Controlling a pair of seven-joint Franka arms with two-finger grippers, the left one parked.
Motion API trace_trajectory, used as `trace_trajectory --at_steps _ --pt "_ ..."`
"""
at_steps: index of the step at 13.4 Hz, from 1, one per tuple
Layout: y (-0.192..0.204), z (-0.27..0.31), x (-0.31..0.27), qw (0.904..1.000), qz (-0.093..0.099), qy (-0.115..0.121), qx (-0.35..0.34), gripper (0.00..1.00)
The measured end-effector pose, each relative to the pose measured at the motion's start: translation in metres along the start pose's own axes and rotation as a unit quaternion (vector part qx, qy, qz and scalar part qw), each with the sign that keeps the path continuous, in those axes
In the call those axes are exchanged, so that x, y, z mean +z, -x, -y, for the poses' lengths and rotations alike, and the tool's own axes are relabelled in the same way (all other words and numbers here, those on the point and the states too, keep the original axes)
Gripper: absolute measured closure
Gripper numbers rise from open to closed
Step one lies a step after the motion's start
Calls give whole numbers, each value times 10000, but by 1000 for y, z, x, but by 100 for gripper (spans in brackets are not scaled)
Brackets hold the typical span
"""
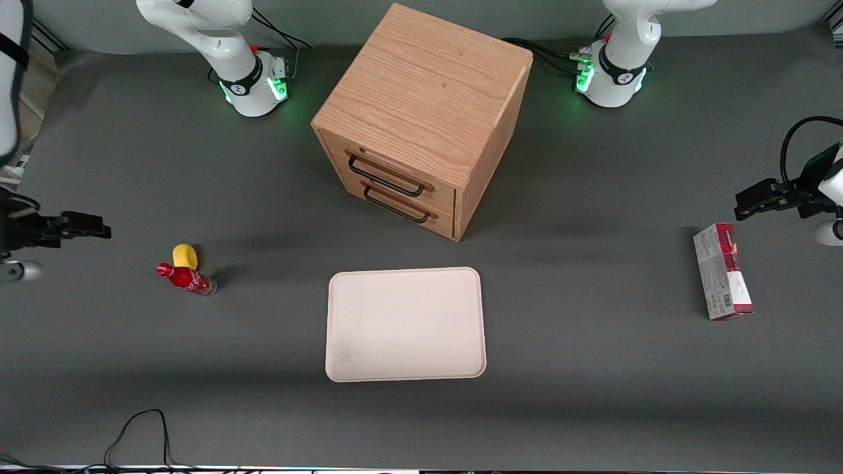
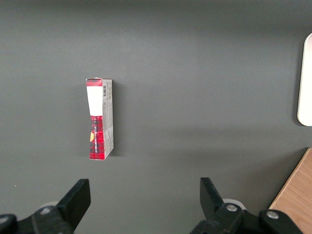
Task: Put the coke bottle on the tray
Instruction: 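Lower the open right gripper over the bottle neck and close it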
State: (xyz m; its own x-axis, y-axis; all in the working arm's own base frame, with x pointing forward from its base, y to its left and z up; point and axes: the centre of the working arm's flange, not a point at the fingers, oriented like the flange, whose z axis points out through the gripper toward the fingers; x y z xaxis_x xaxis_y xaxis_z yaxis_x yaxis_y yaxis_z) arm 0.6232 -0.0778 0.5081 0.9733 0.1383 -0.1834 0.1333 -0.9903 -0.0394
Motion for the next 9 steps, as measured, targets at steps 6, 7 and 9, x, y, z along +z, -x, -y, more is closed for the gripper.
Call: trace_trajectory --at_steps 6,7,9 --pt "-16 -4 141 9993 -355 105 2 0" --pt "-15 -3 154 9991 -399 119 -6 0" --pt "-12 -1 172 9988 -467 140 -14 0"
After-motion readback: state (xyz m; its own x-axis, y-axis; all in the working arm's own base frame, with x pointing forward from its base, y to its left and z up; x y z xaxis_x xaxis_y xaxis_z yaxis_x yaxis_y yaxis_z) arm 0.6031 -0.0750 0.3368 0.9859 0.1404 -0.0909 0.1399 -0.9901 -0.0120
